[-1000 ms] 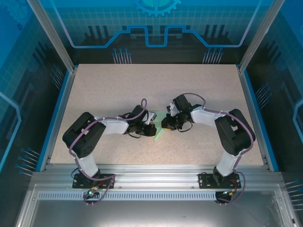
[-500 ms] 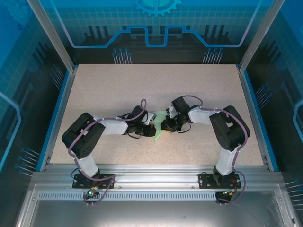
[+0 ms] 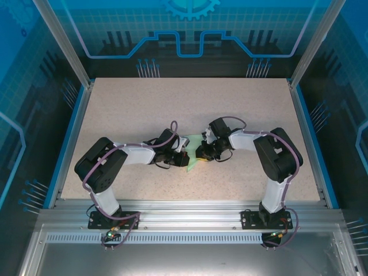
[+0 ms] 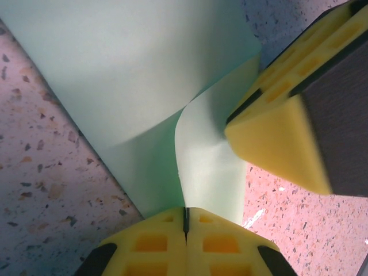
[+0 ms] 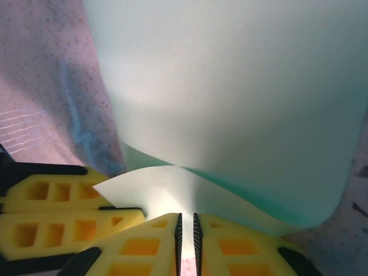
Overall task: Fold a paper plane with a square sheet of paper (pick it up from the middle)
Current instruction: Third fold the triangle at the center of the table.
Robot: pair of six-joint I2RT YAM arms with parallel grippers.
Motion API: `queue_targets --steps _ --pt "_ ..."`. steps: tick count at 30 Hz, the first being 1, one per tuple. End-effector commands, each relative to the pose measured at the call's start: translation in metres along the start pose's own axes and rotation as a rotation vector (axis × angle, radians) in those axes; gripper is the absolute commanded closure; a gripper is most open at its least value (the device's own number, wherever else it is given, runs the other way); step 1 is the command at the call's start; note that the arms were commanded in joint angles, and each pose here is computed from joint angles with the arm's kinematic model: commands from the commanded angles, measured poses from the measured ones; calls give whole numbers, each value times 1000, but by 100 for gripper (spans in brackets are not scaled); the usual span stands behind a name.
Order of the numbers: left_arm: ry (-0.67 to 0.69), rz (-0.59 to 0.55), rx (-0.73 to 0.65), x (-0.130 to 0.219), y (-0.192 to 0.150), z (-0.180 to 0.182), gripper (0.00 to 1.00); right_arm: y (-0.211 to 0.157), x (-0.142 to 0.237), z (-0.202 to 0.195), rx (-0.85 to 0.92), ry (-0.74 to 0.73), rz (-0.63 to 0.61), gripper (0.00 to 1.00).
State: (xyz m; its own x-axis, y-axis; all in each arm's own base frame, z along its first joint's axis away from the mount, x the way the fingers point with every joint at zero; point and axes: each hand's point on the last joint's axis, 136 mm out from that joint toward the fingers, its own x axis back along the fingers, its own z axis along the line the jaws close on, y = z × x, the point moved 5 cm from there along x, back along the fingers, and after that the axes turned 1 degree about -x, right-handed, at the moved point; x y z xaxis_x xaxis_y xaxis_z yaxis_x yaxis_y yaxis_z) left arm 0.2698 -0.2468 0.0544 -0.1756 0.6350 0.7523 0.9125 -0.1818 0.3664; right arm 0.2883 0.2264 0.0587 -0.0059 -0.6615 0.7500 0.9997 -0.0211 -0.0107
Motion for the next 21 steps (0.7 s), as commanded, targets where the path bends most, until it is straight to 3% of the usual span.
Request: queue_targets --steps 1,9,21 --pt "12 9 12 4 -2 2 100 11 29 12 19 64 -71 83" --pt "16 8 10 4 0 2 100 18 19 2 -13 86 -47 86" --pt "24 23 12 3 -3 4 100 15 0 -33 -73 -16 -22 88"
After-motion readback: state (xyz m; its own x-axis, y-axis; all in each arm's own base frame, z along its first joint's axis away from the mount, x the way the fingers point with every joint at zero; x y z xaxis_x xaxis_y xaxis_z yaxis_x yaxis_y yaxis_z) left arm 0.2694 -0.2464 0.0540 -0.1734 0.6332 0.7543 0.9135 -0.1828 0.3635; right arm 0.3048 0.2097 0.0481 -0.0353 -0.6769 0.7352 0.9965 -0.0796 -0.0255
